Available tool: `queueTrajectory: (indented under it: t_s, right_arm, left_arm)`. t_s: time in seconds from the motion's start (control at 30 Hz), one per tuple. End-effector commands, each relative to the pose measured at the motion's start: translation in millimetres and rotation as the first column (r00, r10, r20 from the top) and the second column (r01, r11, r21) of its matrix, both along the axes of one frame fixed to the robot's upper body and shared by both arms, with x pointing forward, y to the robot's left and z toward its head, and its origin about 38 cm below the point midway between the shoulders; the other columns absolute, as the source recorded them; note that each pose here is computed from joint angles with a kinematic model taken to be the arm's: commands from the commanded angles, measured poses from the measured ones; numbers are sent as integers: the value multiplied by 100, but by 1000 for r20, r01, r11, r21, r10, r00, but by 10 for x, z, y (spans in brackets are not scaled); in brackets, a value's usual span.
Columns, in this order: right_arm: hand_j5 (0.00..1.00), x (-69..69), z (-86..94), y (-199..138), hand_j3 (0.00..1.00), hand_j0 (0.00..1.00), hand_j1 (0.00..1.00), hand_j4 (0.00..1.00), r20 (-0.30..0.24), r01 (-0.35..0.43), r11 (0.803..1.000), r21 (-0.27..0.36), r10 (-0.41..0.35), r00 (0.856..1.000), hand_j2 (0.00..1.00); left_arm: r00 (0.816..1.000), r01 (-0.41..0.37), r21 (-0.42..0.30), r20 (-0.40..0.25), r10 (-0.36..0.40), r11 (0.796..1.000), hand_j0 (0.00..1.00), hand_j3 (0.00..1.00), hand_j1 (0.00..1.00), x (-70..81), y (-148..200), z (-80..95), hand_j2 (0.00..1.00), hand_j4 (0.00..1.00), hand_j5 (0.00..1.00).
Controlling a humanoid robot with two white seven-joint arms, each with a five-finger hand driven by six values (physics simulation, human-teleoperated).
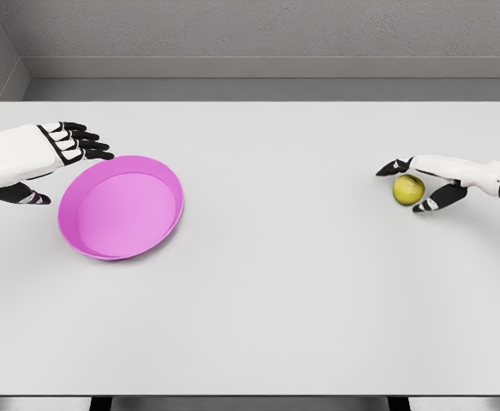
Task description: Put the apple on the plate with both arms
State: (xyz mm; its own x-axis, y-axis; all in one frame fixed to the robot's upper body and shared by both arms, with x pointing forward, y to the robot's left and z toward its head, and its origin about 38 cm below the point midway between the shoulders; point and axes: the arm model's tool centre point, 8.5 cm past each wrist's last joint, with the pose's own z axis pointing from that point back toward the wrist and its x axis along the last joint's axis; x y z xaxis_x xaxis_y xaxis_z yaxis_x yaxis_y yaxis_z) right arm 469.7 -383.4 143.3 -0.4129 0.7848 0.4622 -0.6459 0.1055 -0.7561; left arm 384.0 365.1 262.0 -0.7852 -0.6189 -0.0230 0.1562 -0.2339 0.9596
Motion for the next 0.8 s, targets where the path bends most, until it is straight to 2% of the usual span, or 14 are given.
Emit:
queueTrajectory:
  t_s: [0.0, 0.1, 0.17, 0.23, 0.4, 0.47, 0.57, 0.6, 0.67, 0.77]
  right_arm:
    - [73, 1, 10, -7, 73, 73, 73, 73, 1, 3, 1000, 6, -3, 1000, 73]
    - [69, 1, 9, -7, 69, 69, 69, 69, 1, 3, 1000, 4, -3, 1000, 69]
    - [58, 6, 17, 6, 58, 58, 58, 58, 4, -1, 1000, 6, 1, 1000, 58]
    - [51, 45, 21, 115, 51, 51, 51, 51, 11, -15, 1000, 24, 15, 1000, 51]
    - [41, 49, 15, 138, 41, 41, 41, 41, 11, -20, 999, 27, 19, 1000, 41]
    - [41, 65, 56, 157, 41, 41, 41, 41, 23, -27, 999, 38, 26, 999, 41]
    - [41, 48, 105, 227, 41, 41, 41, 41, 55, -83, 995, 54, 80, 995, 41]
    - [41, 51, 124, 316, 41, 41, 41, 41, 68, -108, 992, 71, 103, 992, 41]
    - [41, 76, 274, 543, 41, 41, 41, 41, 108, -158, 978, 137, 144, 984, 41]
    - [40, 105, 210, 1091, 40, 40, 40, 40, 118, -240, 950, 202, 220, 968, 40]
  left_arm:
    - [1000, -3, -4, 0, 3, 1000, 100, 100, 100, -1, 9, 11, 100, 100, 100]
    - [1000, -2, -5, 0, 2, 1000, 100, 100, 100, 0, 4, 9, 100, 100, 100]
    - [1000, -2, -5, 0, 2, 1000, 100, 100, 100, 0, 4, 9, 100, 100, 100]
    - [1000, -2, -5, 0, 2, 1000, 100, 100, 100, 0, 4, 9, 100, 100, 100]
    - [1000, -3, -4, 0, 3, 1000, 100, 100, 100, -1, 9, 11, 100, 100, 100]
    - [1000, -3, -4, 0, 3, 1000, 100, 100, 100, -1, 9, 11, 100, 100, 100]
    - [1000, -2, -5, 0, 2, 1000, 100, 100, 100, 0, 4, 9, 100, 100, 100]
    - [1000, -2, -5, 0, 2, 1000, 100, 100, 100, 0, 4, 9, 100, 100, 100]
    - [1000, -3, -4, 0, 3, 1000, 100, 100, 100, -1, 9, 11, 100, 100, 100]
    - [1000, -3, -4, 0, 3, 1000, 100, 100, 100, -1, 9, 11, 100, 100, 100]
